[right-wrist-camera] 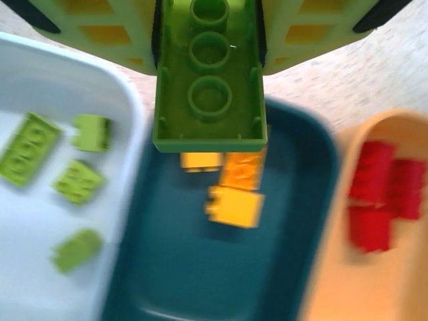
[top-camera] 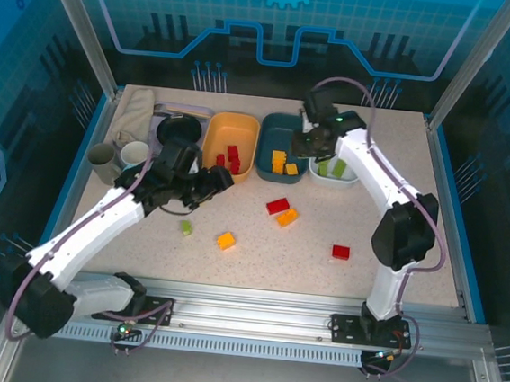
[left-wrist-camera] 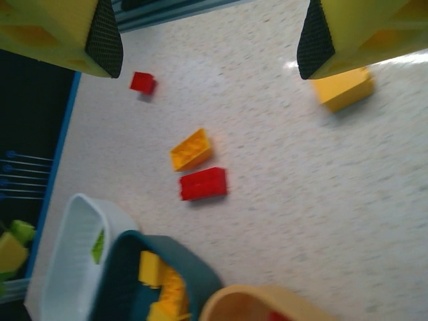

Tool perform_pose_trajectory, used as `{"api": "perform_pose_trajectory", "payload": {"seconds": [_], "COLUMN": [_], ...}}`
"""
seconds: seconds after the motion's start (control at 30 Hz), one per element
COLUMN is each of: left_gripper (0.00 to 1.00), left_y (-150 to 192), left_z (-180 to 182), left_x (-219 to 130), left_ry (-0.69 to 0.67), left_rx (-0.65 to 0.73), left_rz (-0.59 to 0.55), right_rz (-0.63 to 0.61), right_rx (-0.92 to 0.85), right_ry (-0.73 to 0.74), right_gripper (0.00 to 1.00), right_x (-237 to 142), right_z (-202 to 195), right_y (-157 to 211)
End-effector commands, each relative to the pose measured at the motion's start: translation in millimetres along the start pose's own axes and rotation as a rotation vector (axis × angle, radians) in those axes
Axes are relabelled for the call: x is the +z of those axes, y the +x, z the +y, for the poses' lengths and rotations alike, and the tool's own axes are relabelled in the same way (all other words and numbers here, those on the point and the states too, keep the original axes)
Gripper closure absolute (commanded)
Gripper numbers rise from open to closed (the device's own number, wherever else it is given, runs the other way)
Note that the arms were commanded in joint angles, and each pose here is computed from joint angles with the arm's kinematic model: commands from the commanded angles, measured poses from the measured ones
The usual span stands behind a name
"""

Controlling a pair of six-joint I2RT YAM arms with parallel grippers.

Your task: Sort the legos into containers by color

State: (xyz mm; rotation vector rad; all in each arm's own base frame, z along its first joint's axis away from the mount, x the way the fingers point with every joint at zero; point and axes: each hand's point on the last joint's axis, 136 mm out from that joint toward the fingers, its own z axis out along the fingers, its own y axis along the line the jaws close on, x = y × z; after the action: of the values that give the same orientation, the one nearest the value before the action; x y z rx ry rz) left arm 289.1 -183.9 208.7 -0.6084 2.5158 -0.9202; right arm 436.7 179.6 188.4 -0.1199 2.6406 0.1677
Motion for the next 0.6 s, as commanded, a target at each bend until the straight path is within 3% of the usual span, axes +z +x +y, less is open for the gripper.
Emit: {"api": "perform_pose_trajectory", "payload": {"seconds": [0.0, 0.17, 0.57], "left_gripper": [0.27, 0.27, 0.27], "left_y": [-19.3, -38.6, -57.4], "left_z": [-52.9, -83.5, -101.9], "left_x": [5.9, 29.7, 63.5], "left_ry": [0.147, 0.169, 0.151], "left_rx": [0.069, 0.105, 0.12], "left_rz": [-0.016, 0.002, 0.019], "right_rz": [0.054, 0.082, 0.135], "right_rx": [0.156, 0.259, 0.31], "right_ry": [0.076, 0.116, 0.135], "right_gripper": [0.65, 0.65, 0.64], "right_x": [24.4, 63.7, 151.5], "right_z": [-48.7, -96.8, -142.8], "right_y": [2.8, -13.7, -40.5]}}
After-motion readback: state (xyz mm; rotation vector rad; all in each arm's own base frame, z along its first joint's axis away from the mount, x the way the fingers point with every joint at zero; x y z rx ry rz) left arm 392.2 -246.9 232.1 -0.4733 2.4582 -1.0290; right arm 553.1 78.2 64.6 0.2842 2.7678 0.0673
